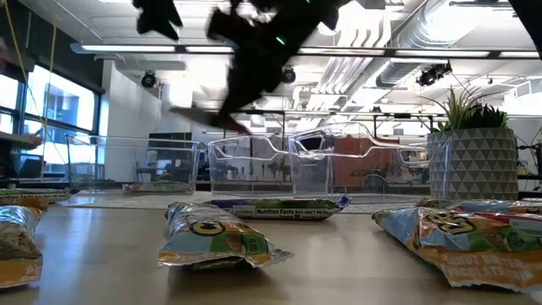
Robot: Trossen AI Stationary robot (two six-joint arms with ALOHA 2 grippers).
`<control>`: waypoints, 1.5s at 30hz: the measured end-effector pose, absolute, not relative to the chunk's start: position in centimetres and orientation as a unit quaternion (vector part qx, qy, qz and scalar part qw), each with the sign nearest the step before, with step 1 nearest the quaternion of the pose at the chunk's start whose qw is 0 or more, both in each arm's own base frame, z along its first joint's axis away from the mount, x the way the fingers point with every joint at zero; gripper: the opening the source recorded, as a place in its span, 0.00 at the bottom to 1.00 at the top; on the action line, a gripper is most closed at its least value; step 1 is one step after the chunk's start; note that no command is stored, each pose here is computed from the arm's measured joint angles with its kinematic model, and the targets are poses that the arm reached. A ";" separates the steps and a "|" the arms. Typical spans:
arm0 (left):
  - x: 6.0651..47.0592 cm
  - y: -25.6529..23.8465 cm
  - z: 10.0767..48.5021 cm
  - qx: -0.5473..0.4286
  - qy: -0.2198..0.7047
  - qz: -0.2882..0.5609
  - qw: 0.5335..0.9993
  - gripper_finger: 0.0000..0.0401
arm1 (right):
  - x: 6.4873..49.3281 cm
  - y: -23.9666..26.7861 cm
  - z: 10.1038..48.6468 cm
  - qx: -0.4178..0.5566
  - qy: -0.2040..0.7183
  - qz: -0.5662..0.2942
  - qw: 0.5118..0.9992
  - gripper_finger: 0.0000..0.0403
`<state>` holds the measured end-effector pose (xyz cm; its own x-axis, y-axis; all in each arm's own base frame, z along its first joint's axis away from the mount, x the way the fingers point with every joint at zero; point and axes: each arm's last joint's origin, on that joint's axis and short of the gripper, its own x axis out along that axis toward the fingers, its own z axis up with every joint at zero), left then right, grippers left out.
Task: Pick and place Granola Bars by type
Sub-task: Put the red granola bar into the left transparent bin
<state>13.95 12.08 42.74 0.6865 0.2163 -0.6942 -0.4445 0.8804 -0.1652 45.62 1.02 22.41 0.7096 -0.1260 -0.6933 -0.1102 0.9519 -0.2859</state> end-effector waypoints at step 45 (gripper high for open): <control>10.2 8.7 45.0 -0.100 0.293 0.215 0.926 0.49 | 50.9 -13.9 16.2 0.008 0.074 -0.157 0.985 0.25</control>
